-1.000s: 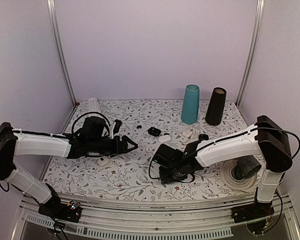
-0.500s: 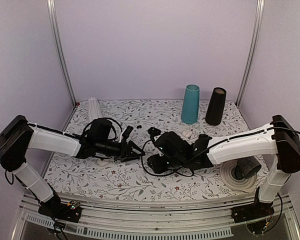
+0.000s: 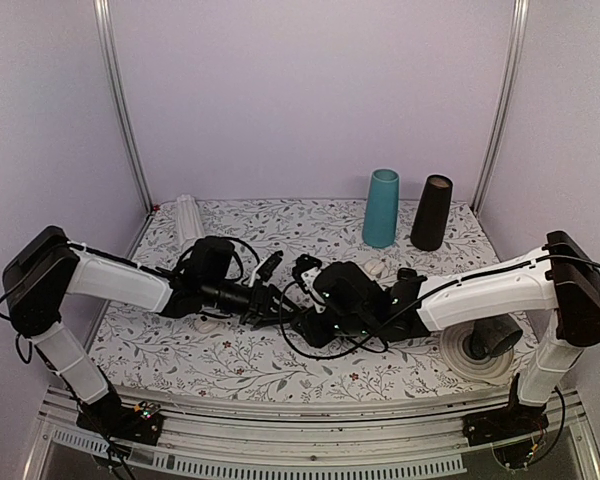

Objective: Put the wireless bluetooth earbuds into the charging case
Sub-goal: Pass from the right arm to the left

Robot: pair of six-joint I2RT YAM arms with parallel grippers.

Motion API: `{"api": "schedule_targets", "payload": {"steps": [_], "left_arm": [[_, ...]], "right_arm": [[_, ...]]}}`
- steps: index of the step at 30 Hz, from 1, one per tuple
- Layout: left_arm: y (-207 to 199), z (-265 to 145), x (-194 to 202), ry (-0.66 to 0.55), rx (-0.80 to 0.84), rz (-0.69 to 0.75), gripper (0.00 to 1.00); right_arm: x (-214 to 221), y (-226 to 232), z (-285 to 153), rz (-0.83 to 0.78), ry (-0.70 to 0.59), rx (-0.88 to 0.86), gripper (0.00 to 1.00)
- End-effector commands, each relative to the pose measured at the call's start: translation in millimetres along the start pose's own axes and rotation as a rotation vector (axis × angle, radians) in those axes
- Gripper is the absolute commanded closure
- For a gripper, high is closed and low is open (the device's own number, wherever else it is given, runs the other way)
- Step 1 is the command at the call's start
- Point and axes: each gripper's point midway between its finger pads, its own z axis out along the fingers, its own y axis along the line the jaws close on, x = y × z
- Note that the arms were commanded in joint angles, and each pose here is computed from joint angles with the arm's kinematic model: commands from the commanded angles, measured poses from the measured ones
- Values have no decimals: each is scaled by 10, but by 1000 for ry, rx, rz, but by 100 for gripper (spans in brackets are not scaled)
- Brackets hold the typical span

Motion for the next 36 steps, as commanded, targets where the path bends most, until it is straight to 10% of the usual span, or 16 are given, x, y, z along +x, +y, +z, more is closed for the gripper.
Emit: {"api": "schedule_targets", "payload": {"steps": [1, 19, 25, 29, 36], "left_arm": [[-117, 121, 80, 48, 48, 14, 57], [97, 261, 207, 86, 19, -42, 60], [64, 276, 191, 87, 35, -38, 76], [24, 263, 175, 80, 47, -18, 100], [-290, 124, 11, 6, 120, 127, 100]], "right_arm": [[-191, 136, -113, -23, -74, -63, 55], [-208, 184, -188, -55, -98, -103, 52], [-183, 179, -170, -56, -90, -101, 51], [-164, 136, -157, -41, -73, -103, 36], [-295, -105, -429, 117, -137, -230, 7]]}}
